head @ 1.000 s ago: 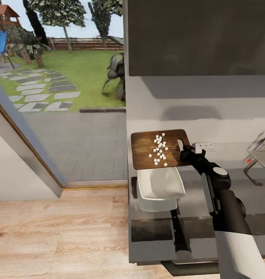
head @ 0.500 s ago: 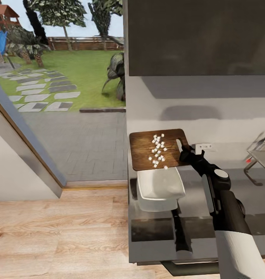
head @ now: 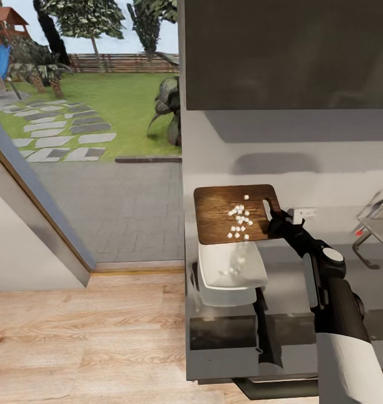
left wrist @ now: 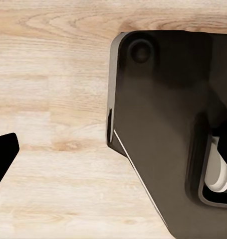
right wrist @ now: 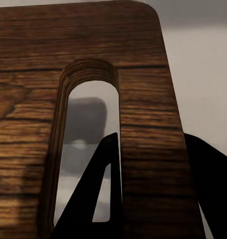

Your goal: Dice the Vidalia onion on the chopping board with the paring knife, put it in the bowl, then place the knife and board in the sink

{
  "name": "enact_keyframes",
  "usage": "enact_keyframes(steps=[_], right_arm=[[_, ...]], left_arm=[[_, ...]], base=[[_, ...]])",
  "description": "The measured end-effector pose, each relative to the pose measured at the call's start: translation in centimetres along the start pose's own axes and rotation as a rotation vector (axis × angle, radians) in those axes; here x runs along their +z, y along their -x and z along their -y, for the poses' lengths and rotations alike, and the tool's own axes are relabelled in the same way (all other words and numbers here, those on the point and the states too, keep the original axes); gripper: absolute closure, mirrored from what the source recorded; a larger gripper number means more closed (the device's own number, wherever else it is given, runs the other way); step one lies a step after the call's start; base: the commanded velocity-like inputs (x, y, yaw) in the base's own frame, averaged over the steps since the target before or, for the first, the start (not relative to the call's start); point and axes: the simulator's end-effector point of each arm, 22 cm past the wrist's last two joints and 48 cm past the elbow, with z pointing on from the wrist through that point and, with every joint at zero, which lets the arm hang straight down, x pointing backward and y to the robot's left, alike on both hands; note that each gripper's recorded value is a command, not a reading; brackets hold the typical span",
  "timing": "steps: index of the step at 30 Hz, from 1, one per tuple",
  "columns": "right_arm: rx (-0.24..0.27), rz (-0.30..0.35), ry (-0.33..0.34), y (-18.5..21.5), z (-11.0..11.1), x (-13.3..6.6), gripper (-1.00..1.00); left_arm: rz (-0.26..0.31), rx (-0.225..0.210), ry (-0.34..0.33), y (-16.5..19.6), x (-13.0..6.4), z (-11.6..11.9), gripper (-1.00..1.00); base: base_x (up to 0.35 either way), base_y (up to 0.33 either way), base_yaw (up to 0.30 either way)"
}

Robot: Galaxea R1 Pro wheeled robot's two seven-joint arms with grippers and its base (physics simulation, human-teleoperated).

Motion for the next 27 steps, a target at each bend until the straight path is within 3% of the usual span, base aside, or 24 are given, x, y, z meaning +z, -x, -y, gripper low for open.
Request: enact_keyframes(steps=[27], right_arm=[[-0.006, 0.016, -0.005, -0.02, -0.13, 0.19, 1.00]], left_arm=[[-0.002, 0.001, 0.001, -0.12, -0.02, -0.09, -1.00]], base=[[0.025, 0.000, 0.000]])
